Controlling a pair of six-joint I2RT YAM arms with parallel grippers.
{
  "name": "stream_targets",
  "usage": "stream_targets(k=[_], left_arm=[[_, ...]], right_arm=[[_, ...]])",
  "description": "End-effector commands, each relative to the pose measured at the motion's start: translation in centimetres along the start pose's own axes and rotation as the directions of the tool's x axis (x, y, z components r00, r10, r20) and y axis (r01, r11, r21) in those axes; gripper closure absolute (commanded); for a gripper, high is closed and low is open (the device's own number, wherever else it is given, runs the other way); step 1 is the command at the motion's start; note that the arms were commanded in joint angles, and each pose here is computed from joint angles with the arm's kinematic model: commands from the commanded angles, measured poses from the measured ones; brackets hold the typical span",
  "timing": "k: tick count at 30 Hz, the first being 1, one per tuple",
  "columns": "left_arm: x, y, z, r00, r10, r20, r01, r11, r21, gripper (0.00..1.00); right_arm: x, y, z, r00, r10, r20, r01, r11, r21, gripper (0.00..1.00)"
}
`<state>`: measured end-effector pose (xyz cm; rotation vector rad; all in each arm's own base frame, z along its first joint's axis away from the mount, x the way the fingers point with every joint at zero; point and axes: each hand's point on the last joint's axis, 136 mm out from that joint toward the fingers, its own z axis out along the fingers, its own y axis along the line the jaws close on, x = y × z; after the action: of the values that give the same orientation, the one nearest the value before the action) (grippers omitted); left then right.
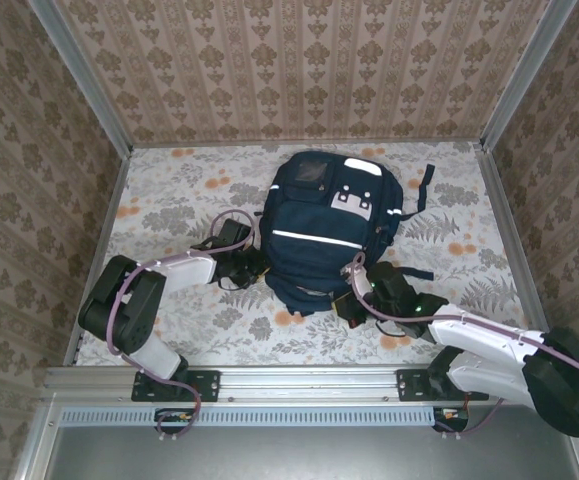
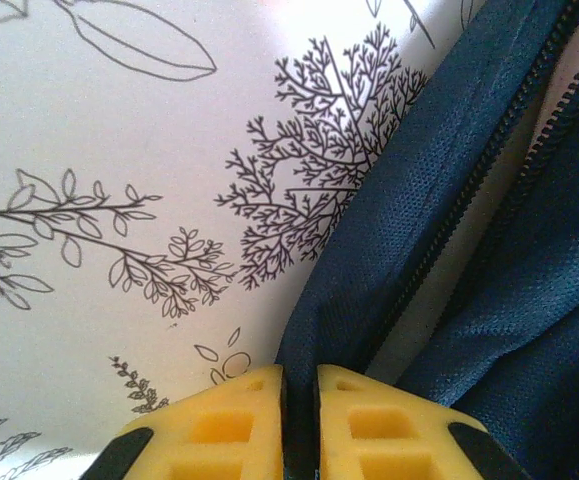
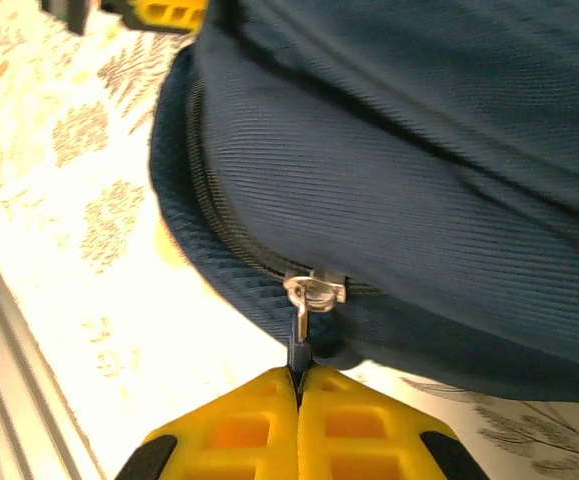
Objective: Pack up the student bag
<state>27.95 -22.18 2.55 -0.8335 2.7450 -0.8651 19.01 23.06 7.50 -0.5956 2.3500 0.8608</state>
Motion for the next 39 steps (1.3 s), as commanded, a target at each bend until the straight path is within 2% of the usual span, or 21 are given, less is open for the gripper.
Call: stream_targets(k=[1,10,13,15,18,21,23,27,33,37,39], left_arm=[[1.1,0.9,0.9,0.999,-0.021,-0.046,0.021,1.000,-0.017,0.87],[1.3,-0.9,0.5,0.999,0.027,-0.040,-0.026,0.999,0.028,0.90],[1.5,-1.8,0.2,0.996,0.081,-0.048,-0.079,0.996,0.043,0.85],[1.4,-2.6,-0.6,0.990,0.135,-0.048,-0.132,0.990,0.054,0.74],[0.5,-3.8,-3.0,0.974,0.229,-0.002,-0.228,0.971,0.077,0.44],[-0.2,-4.9,-5.7,0.944,0.326,0.057,-0.330,0.941,0.074,0.29],[-0.9,-5.1,-6.9,0.930,0.358,0.079,-0.363,0.930,0.060,0.24],[-2.9,-3.8,-7.5,0.949,0.301,0.091,-0.306,0.951,0.037,0.23],[-4.2,-3.1,-5.4,0.973,0.225,0.049,-0.227,0.974,0.025,0.26],[-3.2,-3.7,-3.6,0.972,0.233,-0.008,-0.233,0.972,0.038,0.31],[-2.8,-4.3,-3.6,0.964,0.267,-0.013,-0.265,0.963,0.054,0.34]], right_arm=[[-0.6,3.0,0.2,0.998,-0.059,-0.017,0.057,0.992,-0.115,1.00],[-1.6,3.6,1.2,0.999,-0.026,-0.021,0.024,0.993,-0.114,1.00],[-1.6,2.7,1.1,1.000,0.002,-0.018,-0.003,0.998,-0.059,1.00],[-1.7,2.1,0.6,1.000,0.026,0.014,-0.026,0.999,-0.025,1.00],[-1.5,1.3,-0.2,0.996,0.083,0.030,-0.083,0.996,0.021,1.00],[-1.2,1.1,-0.9,0.994,0.106,0.029,-0.107,0.994,0.034,1.00],[-1.2,0.3,-1.6,0.989,0.136,0.053,-0.139,0.987,0.079,1.00],[-1.3,-2.2,-3.5,0.971,0.208,0.119,-0.230,0.950,0.212,1.00],[-1.0,-3.9,-4.6,0.960,0.252,0.122,-0.276,0.923,0.268,1.00],[-1.1,-3.6,-4.5,0.958,0.268,0.104,-0.285,0.932,0.225,1.00],[-1.1,-2.3,-3.9,0.967,0.244,0.074,-0.252,0.956,0.149,1.00]])
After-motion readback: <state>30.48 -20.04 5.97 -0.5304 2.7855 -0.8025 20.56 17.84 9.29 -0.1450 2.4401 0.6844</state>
